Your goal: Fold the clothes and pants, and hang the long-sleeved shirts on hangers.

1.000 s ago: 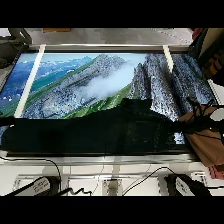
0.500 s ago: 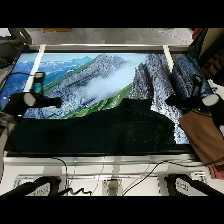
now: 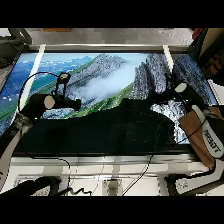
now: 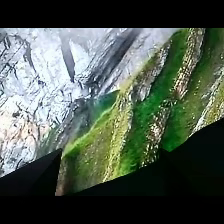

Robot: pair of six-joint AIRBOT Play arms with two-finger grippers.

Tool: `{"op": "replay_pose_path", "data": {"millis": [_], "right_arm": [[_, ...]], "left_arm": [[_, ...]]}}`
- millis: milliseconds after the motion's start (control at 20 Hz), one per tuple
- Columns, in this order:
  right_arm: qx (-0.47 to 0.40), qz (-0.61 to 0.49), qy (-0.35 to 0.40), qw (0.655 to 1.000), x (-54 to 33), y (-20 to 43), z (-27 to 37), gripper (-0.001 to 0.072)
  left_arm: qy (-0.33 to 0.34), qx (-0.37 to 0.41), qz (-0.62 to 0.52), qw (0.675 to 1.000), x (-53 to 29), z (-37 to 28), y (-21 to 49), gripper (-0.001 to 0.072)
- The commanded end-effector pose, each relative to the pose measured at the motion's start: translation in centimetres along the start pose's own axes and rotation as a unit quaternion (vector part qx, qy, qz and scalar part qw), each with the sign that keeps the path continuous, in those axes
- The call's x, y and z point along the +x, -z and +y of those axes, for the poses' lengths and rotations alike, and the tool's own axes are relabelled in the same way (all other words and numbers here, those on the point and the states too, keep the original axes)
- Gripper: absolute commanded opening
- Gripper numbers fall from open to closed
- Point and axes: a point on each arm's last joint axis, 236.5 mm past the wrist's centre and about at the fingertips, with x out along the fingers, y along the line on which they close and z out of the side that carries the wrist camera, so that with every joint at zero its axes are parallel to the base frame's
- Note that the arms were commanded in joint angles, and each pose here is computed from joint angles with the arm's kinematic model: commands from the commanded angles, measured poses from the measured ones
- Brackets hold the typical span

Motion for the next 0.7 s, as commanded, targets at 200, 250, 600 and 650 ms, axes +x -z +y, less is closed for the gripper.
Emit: {"op": "replay_pose_path", "data": {"millis": [200, 250, 600, 650], "right_arm": [[-0.005, -0.014, -0.011, 1.0, 1.9, -1.7, 2.3, 0.0037], [-0.013, -0.025, -0.015, 0.999, 1.1, -2.8, 3.0, 0.0036], [-0.081, -0.068, 0.038, 0.994, -5.4, -8.3, 3.8, 0.0201], [-0.061, -0.048, 0.055, 0.995, -5.6, -7.6, 2.2, 0.0355]], "left_arm": [[0.003, 0.006, -0.001, 1.0, 0.0, -0.5, -0.1, 0.0702], [0.003, 0.006, -0.001, 1.0, 0.0, -0.5, -0.1, 0.0702], [0.003, 0.006, 0.0, 1.0, 0.0, -0.5, -0.1, 0.0702], [0.003, 0.006, 0.0, 1.0, 0.0, -0.5, -0.1, 0.0702]]}}
